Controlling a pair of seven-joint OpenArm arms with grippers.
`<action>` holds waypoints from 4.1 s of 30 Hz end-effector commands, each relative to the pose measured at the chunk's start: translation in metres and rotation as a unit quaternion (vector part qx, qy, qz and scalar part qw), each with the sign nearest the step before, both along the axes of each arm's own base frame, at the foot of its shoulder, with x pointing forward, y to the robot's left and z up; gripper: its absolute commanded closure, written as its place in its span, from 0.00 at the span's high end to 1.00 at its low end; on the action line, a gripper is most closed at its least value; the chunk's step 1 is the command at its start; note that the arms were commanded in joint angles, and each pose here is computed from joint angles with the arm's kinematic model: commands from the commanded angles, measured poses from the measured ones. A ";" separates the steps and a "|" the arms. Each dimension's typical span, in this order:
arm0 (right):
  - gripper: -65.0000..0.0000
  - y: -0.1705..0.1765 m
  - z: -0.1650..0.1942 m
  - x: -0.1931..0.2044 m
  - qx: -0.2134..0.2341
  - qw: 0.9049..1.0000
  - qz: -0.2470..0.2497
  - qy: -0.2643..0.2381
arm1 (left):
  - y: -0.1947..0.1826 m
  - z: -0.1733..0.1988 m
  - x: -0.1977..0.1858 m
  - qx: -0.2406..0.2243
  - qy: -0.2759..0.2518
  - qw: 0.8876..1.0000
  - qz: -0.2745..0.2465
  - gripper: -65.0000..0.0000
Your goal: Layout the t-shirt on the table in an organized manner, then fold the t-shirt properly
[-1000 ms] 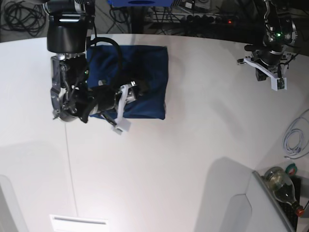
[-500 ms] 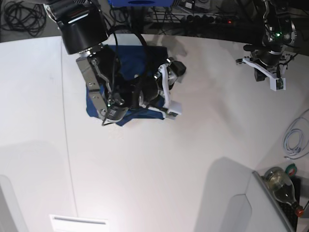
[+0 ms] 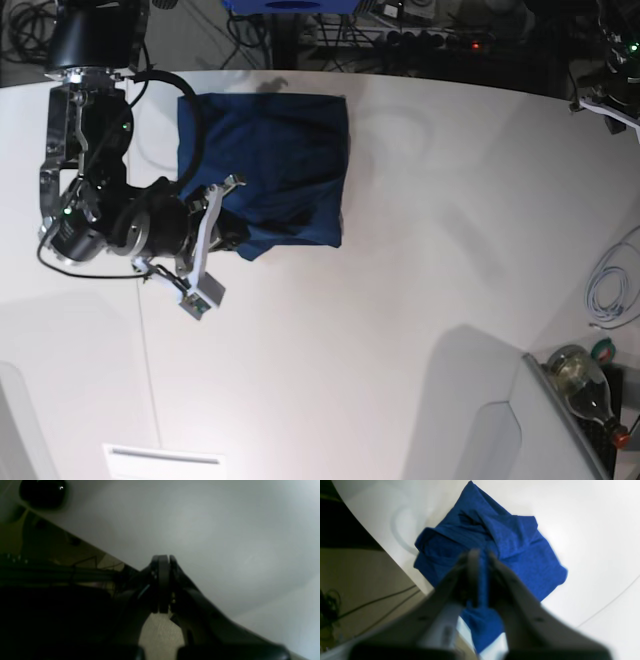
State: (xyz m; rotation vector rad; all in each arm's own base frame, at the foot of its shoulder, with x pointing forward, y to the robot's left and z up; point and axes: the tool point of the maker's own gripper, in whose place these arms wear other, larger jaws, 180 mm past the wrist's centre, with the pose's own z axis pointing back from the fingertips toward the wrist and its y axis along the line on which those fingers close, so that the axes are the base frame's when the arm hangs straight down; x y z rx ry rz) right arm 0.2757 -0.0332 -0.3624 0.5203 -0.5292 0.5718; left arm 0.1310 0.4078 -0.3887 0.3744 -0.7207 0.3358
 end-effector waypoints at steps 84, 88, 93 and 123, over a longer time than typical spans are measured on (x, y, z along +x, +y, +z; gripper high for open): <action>0.63 0.122 -0.018 -0.076 -0.053 0.985 0.157 -0.055 | -0.051 -0.016 0.032 -0.043 -0.017 0.997 -0.068 0.00; 0.60 0.142 -0.040 -0.081 -0.071 0.980 0.180 -0.039 | -0.049 -0.018 0.026 -0.042 -0.009 0.997 -0.067 0.00; 0.51 0.154 -0.061 -0.074 -0.080 0.980 0.181 -0.028 | -0.032 -0.013 0.013 -0.031 -0.009 0.999 -0.041 0.00; 0.38 0.127 -0.080 -0.069 -0.095 0.990 0.103 -0.014 | -0.017 -0.019 -0.003 -0.030 0.003 0.999 -0.015 0.00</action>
